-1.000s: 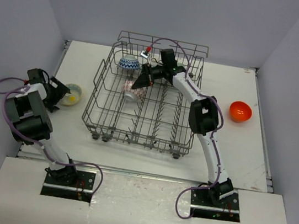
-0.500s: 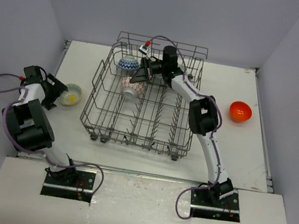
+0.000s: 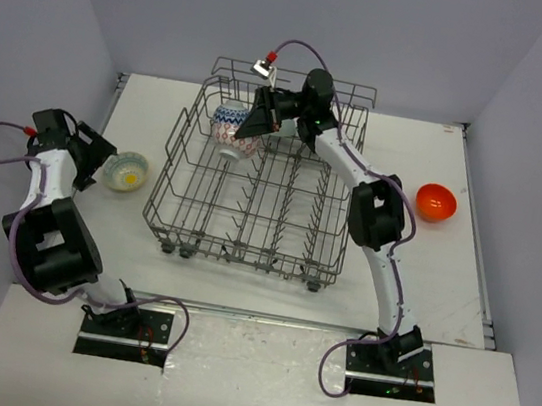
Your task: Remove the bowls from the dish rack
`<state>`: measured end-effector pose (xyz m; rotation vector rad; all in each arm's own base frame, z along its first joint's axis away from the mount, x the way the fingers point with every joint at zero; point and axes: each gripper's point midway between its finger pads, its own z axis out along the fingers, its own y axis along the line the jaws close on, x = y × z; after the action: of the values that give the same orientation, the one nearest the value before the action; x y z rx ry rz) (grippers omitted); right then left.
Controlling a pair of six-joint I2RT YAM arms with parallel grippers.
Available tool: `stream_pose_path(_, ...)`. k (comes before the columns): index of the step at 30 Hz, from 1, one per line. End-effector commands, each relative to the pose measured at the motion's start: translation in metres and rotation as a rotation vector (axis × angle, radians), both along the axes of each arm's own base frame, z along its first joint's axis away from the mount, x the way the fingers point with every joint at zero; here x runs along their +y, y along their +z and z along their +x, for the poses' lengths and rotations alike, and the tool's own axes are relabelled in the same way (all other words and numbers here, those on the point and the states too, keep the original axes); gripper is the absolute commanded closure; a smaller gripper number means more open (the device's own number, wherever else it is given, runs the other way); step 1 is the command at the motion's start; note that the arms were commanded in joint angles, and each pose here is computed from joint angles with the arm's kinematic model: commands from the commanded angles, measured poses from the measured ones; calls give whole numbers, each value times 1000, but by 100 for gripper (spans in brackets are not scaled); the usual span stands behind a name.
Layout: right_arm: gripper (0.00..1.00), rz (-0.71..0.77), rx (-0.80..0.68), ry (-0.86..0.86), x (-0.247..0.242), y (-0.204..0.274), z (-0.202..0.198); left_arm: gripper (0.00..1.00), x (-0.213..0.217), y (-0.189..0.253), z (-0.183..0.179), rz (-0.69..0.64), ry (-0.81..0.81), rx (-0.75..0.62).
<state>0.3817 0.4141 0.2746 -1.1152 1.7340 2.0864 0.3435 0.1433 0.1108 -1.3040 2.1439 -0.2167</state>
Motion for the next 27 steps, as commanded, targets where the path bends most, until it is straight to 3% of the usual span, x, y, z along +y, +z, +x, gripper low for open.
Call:
stream_pose_path(1,100,14,-118,122,-24,42,-33,10,-6,56,12,44,-42,-113)
stream_pose_path(7,100,-5,-79,131,-31,56,-50,14,-53,139,39,88,-161,-235)
stream_pose_path(10,100,0,-68,128,-34,64,-63,25,-87,181,53,41,-238,-343)
stream_pose_path(11,100,-43,28,116,-38,70,-69,27,-103,190,57,21,-277,-367)
stream_pose_path(13,100,15,-120,9,-30,82,-57,27,-124,210,65,-20,-334,-411)
stream_pose_path(14,100,-59,-79,-33,-29,59,-55,27,-141,214,67,-37,-373,-416)
stream_pose_path(17,100,-103,-101,-92,-30,55,-49,27,-174,223,74,-94,-475,-422)
stream_pose_path(27,100,-407,-373,-370,-59,13,-37,27,-272,207,72,-246,-748,-319)
